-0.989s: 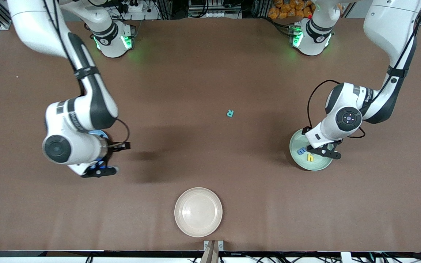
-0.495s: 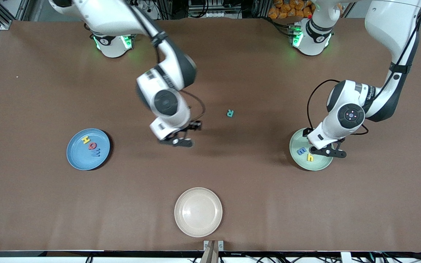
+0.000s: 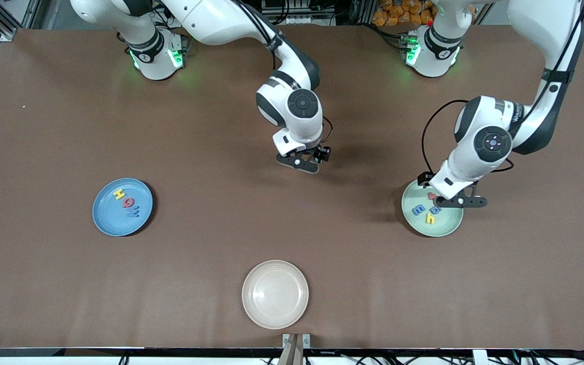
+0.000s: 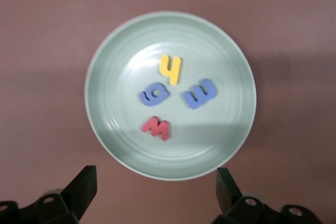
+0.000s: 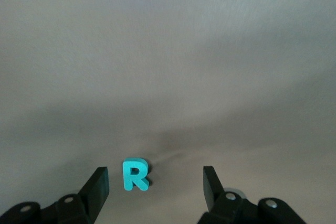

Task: Sort uppercase to blue plate, lowercase to green plate
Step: 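Grasp the teal R with the right gripper while the left gripper withdraws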

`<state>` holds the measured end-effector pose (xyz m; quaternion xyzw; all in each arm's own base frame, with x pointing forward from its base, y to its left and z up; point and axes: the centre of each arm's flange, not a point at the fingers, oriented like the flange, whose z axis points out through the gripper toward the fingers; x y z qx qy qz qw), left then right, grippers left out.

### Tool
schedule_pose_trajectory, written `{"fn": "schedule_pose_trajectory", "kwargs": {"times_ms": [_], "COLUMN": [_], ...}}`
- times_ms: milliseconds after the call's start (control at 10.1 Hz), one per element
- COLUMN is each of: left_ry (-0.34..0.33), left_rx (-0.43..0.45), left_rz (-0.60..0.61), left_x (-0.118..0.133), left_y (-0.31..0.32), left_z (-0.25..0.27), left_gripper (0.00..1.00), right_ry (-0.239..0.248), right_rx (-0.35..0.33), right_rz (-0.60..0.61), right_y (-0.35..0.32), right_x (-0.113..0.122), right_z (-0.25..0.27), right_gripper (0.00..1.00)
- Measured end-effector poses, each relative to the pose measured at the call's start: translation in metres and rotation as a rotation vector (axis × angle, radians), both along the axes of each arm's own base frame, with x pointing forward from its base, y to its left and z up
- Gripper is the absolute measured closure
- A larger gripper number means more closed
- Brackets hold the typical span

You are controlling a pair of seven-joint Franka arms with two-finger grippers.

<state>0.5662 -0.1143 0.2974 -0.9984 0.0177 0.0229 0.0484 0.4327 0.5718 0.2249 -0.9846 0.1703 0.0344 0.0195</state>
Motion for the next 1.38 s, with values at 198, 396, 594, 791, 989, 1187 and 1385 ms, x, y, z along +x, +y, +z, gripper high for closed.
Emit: {"fn": "schedule_pose_trajectory", "kwargs": {"times_ms": [198,396,594,791,989,1187,1385], "left_ry": [-0.034,-0.042,0.005,0.105,0.186,0.241,0.254], "left_rx": [-0.008,-0.014,-0.014,-0.003,0.004,-0.005,0.006], "left_rz": [-0.007,-0.033,-0.044,-0.017,0.012,0.058,0.082], "left_x": [0.015,0.031,0.033,0.021,0.004,-0.023,-0.051], "left_y": [0.012,0.049,0.107,0.126,0.139,0.147,0.141], "left_z": [0.016,0.019,0.011,0.002,-0.014,-0.03,-0.022], "left_gripper": [0.0,0.0,0.0,0.0,0.0,0.0,0.0], "right_ry": [-0.013,-0.041,-0.061,-0.068,-0.08,-0.099,-0.109], "right_rx": [0.0,-0.003,-0.011,-0.015,-0.021,-0.035,-0.044], "right_rz": [0.004,-0.001,0.023,0.036,0.043,0.06,0.046], "right_y": [0.018,0.034,0.046,0.049,0.049,0.048,0.04], "right_x": [-0.016,-0.018,-0.025,-0.03,-0.028,-0.026,-0.012], "right_z": [-0.013,-0.02,-0.035,-0.044,-0.044,-0.043,-0.039], "right_gripper": [0.24,0.27,0.32,0.35,0.48,0.64,0.72]}}
